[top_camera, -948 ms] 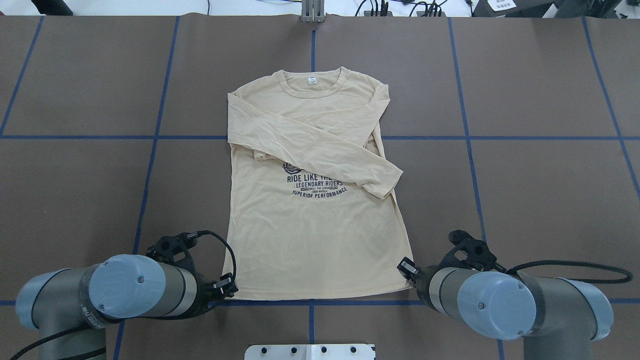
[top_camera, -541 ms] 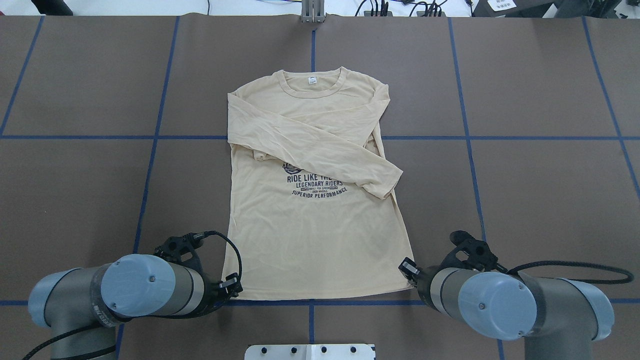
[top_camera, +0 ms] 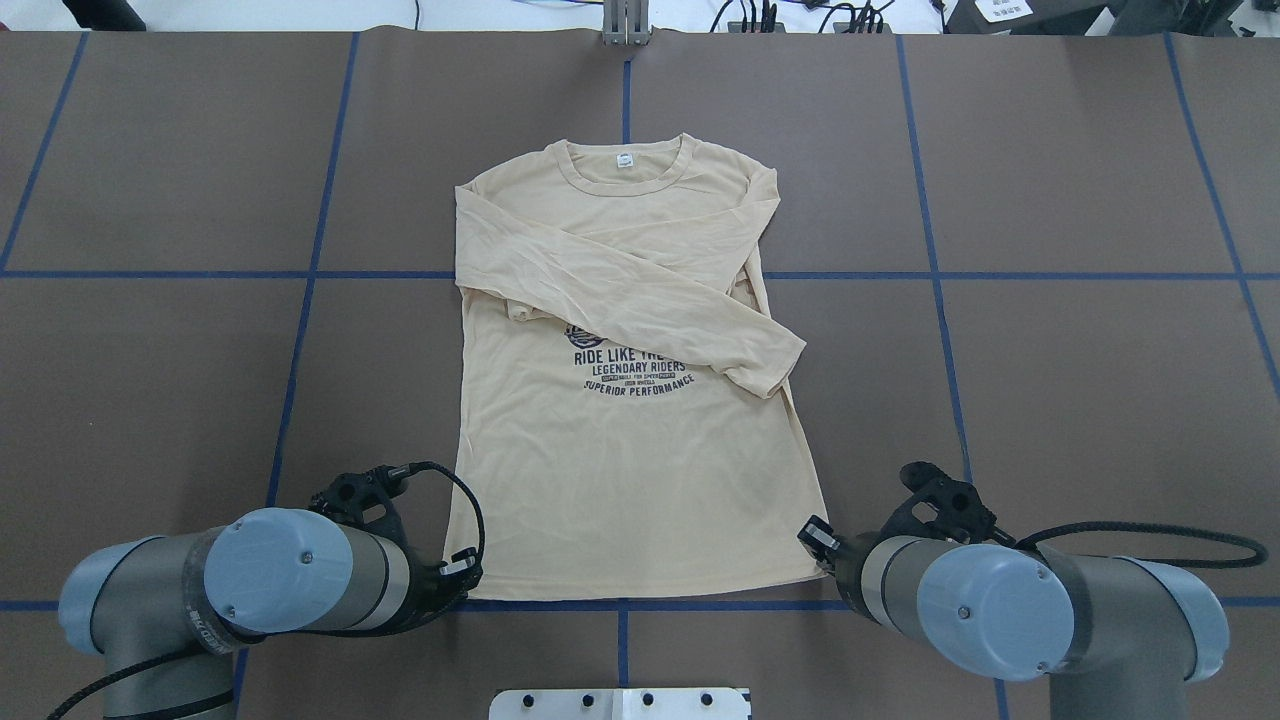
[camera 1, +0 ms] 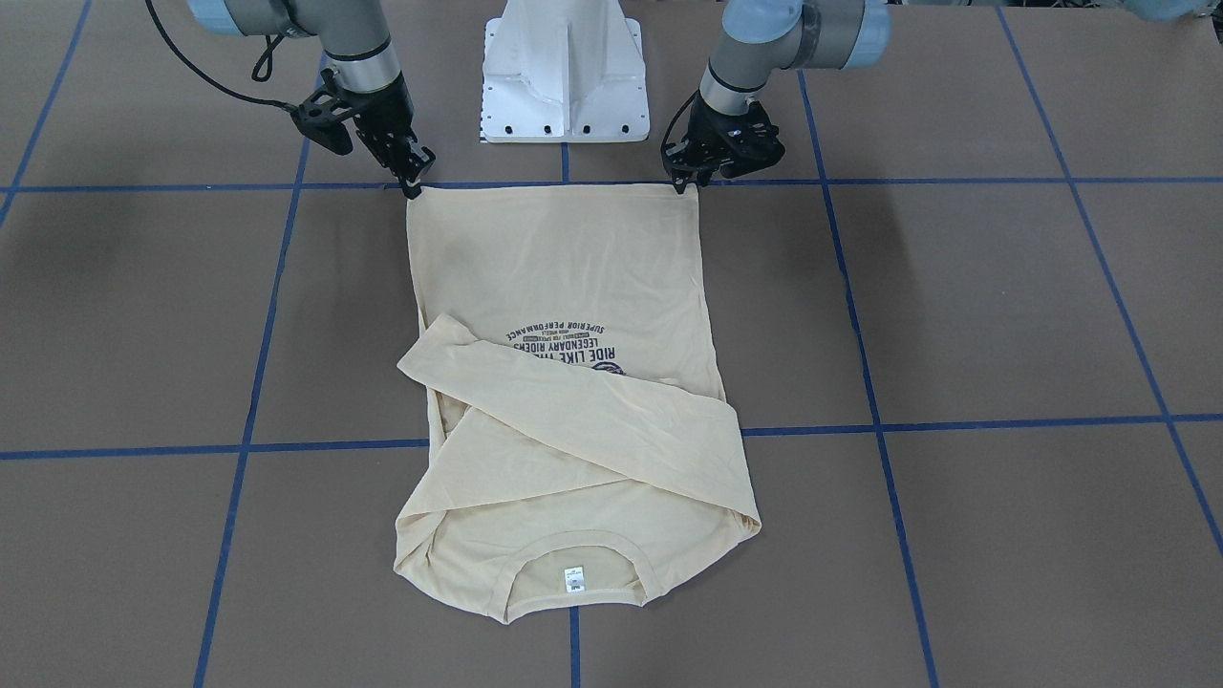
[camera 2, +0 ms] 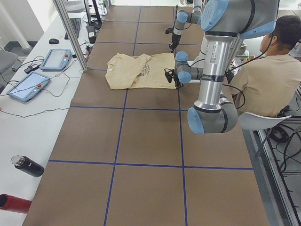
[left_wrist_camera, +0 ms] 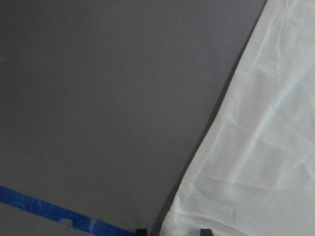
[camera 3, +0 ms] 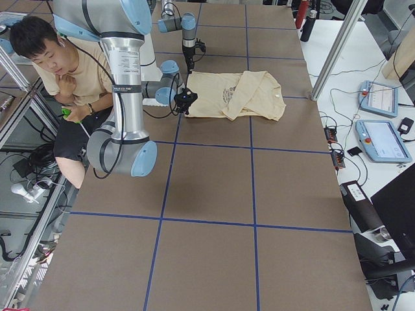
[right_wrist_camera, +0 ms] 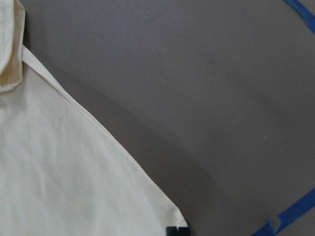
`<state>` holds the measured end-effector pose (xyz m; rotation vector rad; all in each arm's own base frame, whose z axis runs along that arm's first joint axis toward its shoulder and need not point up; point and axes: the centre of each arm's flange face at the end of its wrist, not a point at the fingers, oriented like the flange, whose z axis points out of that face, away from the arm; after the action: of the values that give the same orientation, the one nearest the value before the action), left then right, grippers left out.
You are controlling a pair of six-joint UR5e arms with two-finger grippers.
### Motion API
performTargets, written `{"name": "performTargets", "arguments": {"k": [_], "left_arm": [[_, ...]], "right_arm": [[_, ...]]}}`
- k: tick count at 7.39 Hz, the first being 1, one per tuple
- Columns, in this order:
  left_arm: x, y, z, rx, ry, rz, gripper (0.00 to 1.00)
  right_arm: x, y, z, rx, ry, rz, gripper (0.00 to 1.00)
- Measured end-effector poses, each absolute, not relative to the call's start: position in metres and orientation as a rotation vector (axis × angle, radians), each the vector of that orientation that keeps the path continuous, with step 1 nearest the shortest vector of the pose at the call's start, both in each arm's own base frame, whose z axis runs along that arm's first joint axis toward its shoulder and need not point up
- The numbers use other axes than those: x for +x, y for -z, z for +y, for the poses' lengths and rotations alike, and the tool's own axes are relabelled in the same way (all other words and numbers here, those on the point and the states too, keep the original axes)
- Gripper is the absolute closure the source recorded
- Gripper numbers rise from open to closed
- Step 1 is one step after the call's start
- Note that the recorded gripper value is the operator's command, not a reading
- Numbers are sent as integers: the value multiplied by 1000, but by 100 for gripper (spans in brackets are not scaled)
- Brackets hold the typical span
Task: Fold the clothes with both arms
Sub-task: 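Grasp the hem corners nearest the robot with both grippers, then lift the hem with both grippers and fold it toward the collar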
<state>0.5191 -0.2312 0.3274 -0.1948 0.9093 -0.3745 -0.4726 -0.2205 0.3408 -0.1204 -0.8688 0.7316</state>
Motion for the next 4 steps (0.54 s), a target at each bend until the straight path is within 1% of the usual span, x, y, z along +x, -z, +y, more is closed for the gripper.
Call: {"name": "performTargets", "arguments": {"k": [2,4], "left_arm": [[516,-322,-231,-200,377,920,100],[489,-294,-229,-199,374,978,100]], "right_arm": [[-471,-338,-221,-120,-733,-874,100],[-454,-327,-219,-126,-732,-900,100]]}}
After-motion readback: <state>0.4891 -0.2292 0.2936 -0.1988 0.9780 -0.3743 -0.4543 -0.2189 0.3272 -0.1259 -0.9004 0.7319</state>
